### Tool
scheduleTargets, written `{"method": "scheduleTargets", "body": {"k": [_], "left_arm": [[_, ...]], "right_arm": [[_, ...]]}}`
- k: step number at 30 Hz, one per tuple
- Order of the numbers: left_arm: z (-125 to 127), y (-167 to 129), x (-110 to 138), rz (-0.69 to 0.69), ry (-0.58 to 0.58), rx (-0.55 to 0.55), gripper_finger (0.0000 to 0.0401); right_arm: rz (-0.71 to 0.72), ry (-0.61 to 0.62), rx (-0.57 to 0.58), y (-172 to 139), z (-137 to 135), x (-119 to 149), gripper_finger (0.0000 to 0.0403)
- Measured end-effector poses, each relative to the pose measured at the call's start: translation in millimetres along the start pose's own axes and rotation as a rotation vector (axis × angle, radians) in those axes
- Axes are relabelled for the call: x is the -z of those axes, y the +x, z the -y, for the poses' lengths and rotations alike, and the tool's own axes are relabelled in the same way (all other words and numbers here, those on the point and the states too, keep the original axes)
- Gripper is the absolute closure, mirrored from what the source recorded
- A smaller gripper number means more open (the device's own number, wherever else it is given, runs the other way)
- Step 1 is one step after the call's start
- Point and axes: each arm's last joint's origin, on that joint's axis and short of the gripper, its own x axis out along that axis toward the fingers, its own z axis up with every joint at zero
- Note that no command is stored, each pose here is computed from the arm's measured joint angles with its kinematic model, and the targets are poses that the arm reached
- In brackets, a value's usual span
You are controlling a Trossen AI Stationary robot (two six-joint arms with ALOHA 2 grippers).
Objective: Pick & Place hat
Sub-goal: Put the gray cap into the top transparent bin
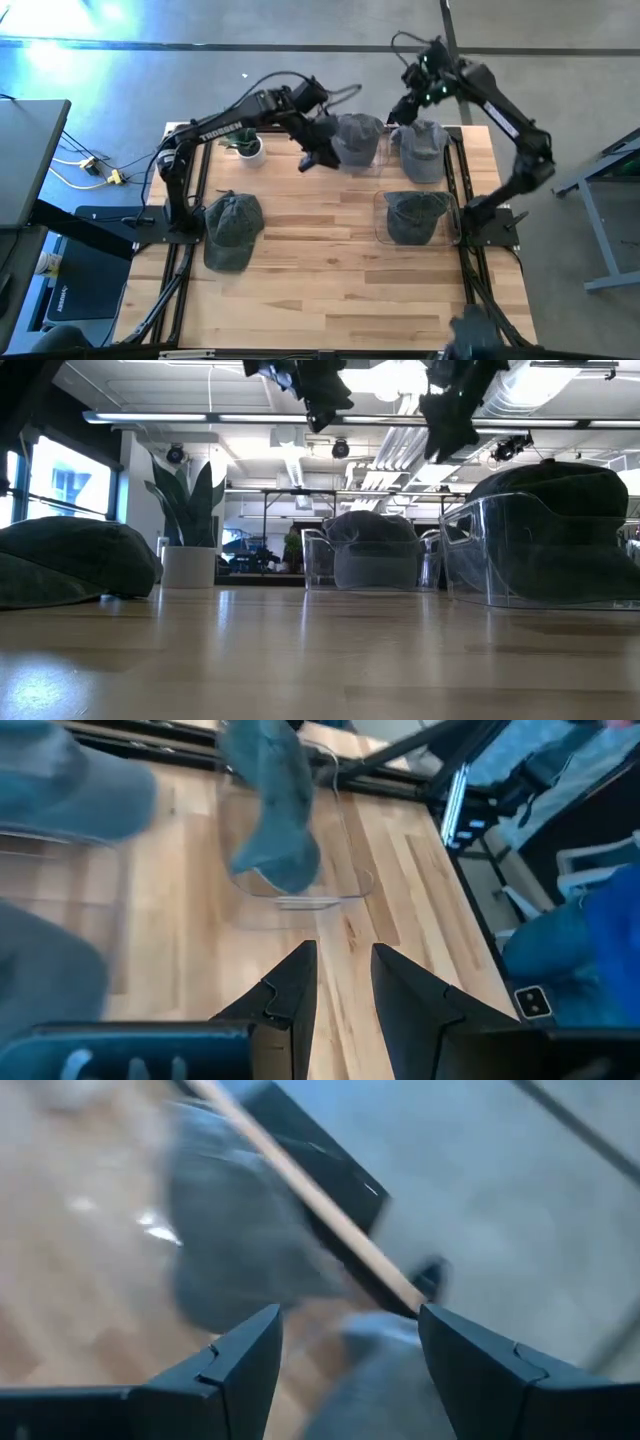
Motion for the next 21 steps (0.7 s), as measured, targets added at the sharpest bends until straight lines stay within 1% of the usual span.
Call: {"method": "scheduleTargets", "body": {"k": [3,5,9,11,14,17,21], "left_arm": [[-13.7,-12.4,2.7,0.02,-0.011,-0.016,0.0307],[-20.0,-18.1,3.7,0.031,-0.017,-0.033,0.0307],[-25.4,-23.1,4.7,0.038,0.001,-0.052,0.0307],[-26.6,-24.3,4.9,0.04,0.016,-0.054,0.0307],[-26.7,-24.4,5.0,0.039,0.028,-0.055,0.0307],[-27.5,-25.2,5.2,0.04,0.027,-0.056,0.0307],[-28.5,-25.4,2.6,0.059,0.035,-0.075,0.0307]], "right_arm": [[-0.102,0.088,0.069,17.0,31.8,-1.8,0.0175],[-0.17,0.15,0.102,29.8,49.4,2.0,0.0175],[-0.31,0.248,0.162,61.3,77.1,18.0,0.0175],[-0.38,0.274,0.192,77.4,87.9,28.5,0.0177],[-0.476,0.303,0.254,97.7,99.2,45.3,0.0177],[-0.445,0.305,0.274,113.2,104.9,48.8,0.0178],[-0.463,0.352,0.275,129.7,105.2,58.5,0.0181]]}}
